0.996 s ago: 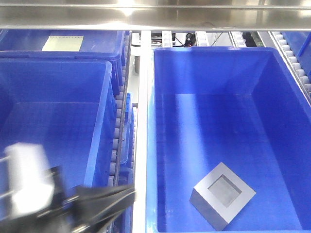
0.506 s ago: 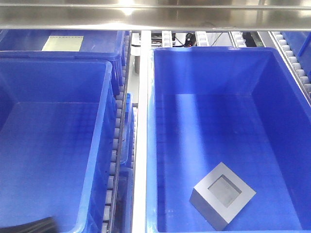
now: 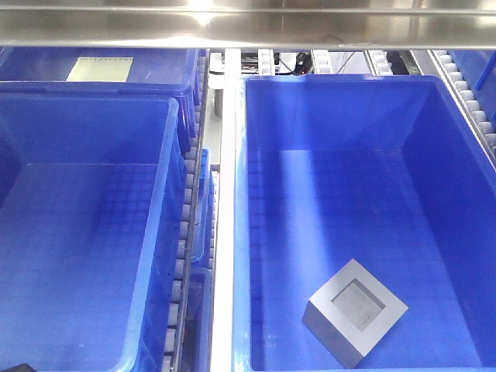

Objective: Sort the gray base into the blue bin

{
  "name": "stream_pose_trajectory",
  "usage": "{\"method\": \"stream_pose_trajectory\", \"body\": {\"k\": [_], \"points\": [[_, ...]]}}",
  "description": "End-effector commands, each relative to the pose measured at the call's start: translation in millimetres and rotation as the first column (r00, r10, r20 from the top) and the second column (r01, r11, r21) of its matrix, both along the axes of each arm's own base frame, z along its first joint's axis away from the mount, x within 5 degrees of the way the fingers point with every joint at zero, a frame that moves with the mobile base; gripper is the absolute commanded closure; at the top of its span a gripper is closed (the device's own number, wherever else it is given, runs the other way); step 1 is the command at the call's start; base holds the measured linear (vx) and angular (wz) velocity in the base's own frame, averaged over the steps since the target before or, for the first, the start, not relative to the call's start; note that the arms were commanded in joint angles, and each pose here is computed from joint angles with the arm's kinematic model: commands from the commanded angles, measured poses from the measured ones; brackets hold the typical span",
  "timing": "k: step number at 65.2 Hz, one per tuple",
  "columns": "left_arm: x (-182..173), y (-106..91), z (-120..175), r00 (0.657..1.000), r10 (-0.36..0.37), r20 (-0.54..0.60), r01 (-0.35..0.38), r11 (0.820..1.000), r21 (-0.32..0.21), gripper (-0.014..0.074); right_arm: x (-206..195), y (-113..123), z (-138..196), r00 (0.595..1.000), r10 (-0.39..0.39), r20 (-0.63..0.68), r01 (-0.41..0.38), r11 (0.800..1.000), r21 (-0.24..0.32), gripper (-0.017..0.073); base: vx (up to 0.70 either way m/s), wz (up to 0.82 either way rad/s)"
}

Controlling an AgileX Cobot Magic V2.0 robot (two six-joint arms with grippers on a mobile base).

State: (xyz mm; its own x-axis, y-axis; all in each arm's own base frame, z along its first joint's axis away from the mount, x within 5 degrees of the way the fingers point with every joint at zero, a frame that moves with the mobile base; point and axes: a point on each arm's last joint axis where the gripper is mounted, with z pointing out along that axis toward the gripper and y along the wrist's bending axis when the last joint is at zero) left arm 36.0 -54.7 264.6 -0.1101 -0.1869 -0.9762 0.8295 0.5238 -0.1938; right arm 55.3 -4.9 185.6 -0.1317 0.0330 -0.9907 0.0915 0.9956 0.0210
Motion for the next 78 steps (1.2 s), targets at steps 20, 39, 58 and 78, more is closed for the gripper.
{"method": "stream_pose_trajectory", "body": {"k": [20,39,58,78], "points": [[-1.2,1.0,15.5,0.999,-0.005,0.049,0.009,0.996,-0.084,0.0600,0.5,-0.2,5.2,0.998,0.002,0.061,0.000,1.000,-0.027,0.0564,0.00,0.00],[-0.9,0.6,13.4,0.997,0.000,0.074,0.004,0.998,-0.057,0.0600,0.5,-0.2,5.2,0.998,0.002,0.061,0.000,1.000,-0.027,0.0564,0.00,0.00],[-0.1,0.9,12.2,0.996,0.011,0.086,-0.007,0.999,-0.044,0.0600,0.5,-0.2,5.2,0.998,0.002,0.061,0.000,1.000,-0.027,0.0564,0.00,0.00],[-1.1,4.6,8.0,0.995,0.036,0.092,-0.037,0.999,0.004,0.0600,0.5,-0.2,5.2,0.998,0.002,0.061,0.000,1.000,-0.027,0.0564,0.00,0.00]]}}
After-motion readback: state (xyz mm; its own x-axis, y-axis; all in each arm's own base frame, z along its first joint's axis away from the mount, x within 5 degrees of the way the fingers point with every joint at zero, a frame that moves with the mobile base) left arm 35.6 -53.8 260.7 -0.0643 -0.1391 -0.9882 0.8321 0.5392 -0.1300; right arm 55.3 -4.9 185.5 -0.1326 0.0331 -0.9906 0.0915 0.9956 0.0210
